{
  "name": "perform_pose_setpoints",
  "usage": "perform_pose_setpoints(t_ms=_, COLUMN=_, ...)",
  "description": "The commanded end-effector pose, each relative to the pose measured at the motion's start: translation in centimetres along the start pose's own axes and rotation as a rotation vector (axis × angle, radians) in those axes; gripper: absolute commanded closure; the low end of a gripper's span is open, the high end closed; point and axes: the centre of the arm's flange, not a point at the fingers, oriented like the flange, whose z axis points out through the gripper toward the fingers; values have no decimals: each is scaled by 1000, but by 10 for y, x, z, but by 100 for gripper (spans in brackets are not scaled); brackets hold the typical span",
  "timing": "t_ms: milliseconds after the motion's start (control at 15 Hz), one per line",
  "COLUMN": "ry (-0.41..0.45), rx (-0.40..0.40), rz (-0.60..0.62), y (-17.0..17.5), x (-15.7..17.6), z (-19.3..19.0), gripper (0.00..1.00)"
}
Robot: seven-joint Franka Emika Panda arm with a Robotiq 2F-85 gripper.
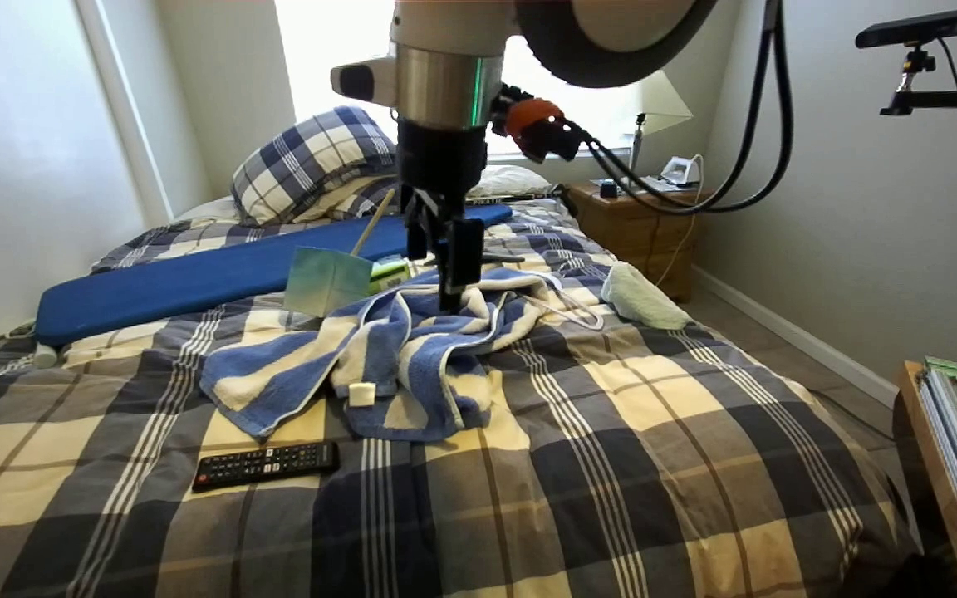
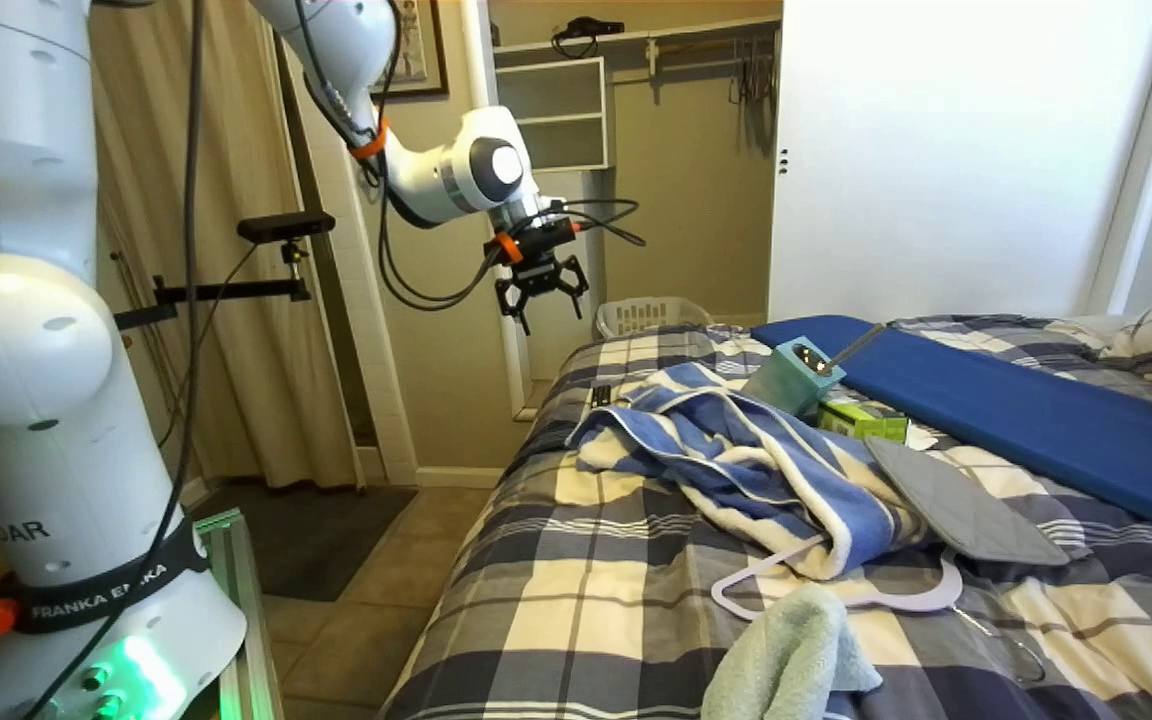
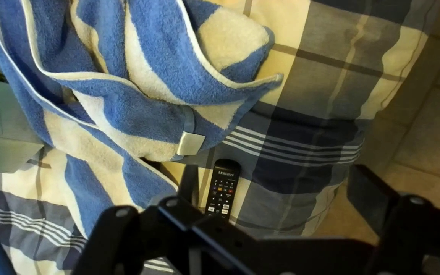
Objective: Move the black remote to the right
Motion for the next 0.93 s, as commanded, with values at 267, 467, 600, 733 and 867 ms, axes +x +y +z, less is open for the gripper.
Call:
perform_pose_setpoints(t_ms=267, ry=-6, rx=43, rz=230, y=32, x=77, z=75, gripper=0)
perform_pose_setpoints(t_ms=467, ry=-31, rx=56, rz=319, y=27, x=100, z=105, gripper=0)
perform_pose_setpoints(t_ms=600, ry=-24, rx=56, rz=324, y=22, x=116, z=124, gripper=0)
perform_pose_setpoints(t_ms=733, ry=-18, rx=64, rz=328, y=20, x=129, z=141, gripper=0)
perform_pose_setpoints(t_ms=867, ry=-7, rx=62, rz=317, y=25, x=138, z=159, gripper=0)
